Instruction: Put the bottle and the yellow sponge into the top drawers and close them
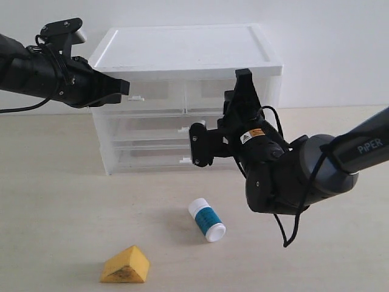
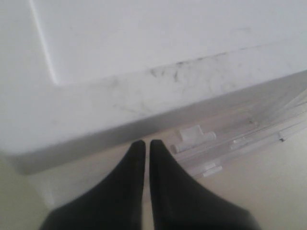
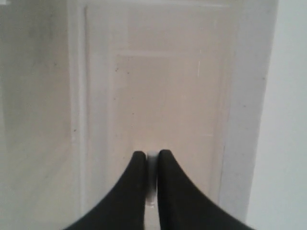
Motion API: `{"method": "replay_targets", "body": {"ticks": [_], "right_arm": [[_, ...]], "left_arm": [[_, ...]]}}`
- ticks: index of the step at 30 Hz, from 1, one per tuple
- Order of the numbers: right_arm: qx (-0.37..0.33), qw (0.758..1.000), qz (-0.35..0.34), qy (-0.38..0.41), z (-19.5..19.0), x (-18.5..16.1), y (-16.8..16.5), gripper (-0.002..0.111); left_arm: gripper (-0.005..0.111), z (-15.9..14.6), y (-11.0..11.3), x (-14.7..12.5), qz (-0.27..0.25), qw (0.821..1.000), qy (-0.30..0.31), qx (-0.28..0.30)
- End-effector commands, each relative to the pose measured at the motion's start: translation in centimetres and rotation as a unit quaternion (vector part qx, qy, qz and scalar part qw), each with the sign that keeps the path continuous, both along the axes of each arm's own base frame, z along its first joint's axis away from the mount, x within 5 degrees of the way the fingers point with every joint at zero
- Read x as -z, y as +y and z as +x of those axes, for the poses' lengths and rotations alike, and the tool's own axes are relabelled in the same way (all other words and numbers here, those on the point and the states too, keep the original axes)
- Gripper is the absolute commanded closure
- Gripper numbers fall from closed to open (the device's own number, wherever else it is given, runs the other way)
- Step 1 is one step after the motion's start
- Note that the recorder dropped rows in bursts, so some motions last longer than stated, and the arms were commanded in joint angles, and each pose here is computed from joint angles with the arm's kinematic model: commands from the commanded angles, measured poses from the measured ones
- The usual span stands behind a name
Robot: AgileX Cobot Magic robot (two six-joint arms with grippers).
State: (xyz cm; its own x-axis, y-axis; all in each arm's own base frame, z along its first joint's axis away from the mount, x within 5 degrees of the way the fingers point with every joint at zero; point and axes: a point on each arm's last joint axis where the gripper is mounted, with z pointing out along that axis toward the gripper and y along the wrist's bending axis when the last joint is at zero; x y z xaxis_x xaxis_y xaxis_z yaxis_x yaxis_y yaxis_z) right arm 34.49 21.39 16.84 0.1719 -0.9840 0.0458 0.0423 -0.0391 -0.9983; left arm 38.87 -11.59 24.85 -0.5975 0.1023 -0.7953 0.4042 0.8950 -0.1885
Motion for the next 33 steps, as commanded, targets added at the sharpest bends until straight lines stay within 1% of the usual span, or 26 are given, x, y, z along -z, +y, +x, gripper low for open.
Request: {"method": "replay_targets", "body": {"ticks": [1,9,12,19,26,29,33], "right_arm": [[0.037,0.998,0.015,-0.056,-0.1,-1.5,-0.4,0.108],[0.028,0.998,0.01,-0.06,-1.0,-1.6,0.8,0.108],[0.037,0.998,0.015,-0.058,-1.3,-1.6,1.1,0.108],[0.03,0.999,-0.006,-0.035,-2.6,0.0,0.2,0.108],[0.039,0.998,0.026,-0.042,-4.2,-2.5,-1.4,0.108],[0.038,0.998,0.029,-0.04,-5.0,-2.9,-1.7,0.108],[0.033,0.998,0.031,-0.033,-6.1,-2.9,-1.4,0.108]], "left_arm": [[0.103,0.5,0.3,-0.4,0.004,0.999,-0.023,-0.025],[0.103,0.4,0.3,-0.3,0.004,0.999,-0.022,-0.024],[0.103,0.4,0.3,-0.3,0.004,0.999,-0.021,-0.023],[0.103,0.4,0.3,-0.3,0.01,1.0,-0.024,-0.017],[0.103,0.4,0.2,-0.3,0.007,1.0,-0.022,-0.015],[0.103,0.4,0.2,-0.3,0.007,1.0,-0.021,-0.015],[0.103,0.3,0.2,-0.3,0.006,1.0,-0.019,-0.012]]}}
